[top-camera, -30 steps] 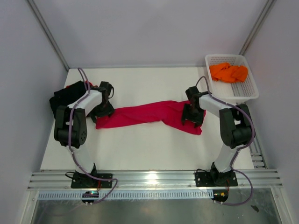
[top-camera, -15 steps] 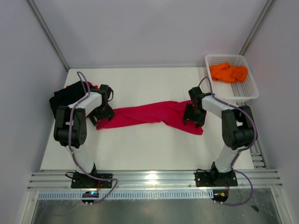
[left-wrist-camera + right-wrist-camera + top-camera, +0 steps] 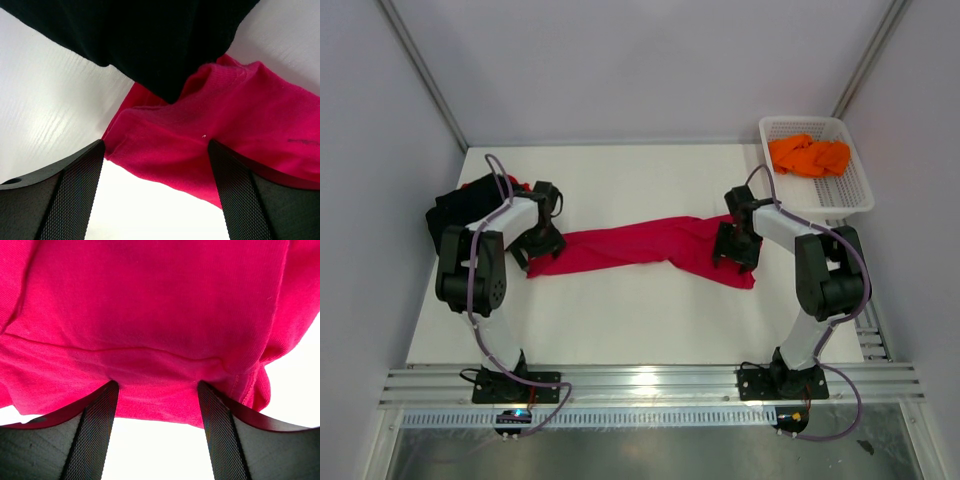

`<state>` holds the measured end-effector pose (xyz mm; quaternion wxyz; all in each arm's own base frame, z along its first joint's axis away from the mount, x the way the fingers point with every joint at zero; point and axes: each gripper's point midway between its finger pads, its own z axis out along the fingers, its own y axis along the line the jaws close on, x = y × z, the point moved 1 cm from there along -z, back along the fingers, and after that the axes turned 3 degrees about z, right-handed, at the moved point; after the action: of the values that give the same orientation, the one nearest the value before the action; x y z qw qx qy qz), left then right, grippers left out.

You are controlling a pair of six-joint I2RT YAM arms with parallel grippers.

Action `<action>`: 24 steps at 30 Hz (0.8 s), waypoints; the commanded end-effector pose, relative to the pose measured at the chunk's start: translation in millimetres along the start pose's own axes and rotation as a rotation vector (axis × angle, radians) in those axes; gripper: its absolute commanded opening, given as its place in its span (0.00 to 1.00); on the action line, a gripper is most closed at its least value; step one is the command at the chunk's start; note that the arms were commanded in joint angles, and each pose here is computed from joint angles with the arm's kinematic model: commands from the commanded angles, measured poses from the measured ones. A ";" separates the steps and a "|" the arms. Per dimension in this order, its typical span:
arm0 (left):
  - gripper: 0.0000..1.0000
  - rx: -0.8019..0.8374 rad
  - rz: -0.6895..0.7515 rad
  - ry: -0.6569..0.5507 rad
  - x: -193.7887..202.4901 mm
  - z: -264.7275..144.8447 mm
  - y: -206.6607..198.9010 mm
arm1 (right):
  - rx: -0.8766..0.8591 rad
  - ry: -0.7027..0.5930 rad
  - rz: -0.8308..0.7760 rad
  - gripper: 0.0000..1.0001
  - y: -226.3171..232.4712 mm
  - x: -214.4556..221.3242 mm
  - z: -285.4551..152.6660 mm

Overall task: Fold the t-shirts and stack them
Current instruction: Fold the other side of the tshirt into a rectangle

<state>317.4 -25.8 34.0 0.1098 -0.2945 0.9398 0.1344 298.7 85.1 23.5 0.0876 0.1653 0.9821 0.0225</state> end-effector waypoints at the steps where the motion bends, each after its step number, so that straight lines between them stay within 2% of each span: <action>1: 0.87 -0.066 -0.002 0.021 5.2 9.0 14.0 | 0.048 0.061 0.013 0.69 -16.9 13.7 21.7; 7: 0.87 -0.132 -0.014 0.007 -2.8 1.0 36.4 | 0.054 0.099 0.017 0.69 -21.0 19.2 22.5; 24: 0.87 -0.163 -0.042 -0.020 -18.0 -12.6 64.8 | 0.065 0.150 0.062 0.68 -41.8 22.8 15.9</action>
<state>295.2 17.5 43.3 0.0797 -0.3194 0.9234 0.1973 298.9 80.3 25.6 0.0677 0.1904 0.9773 0.0640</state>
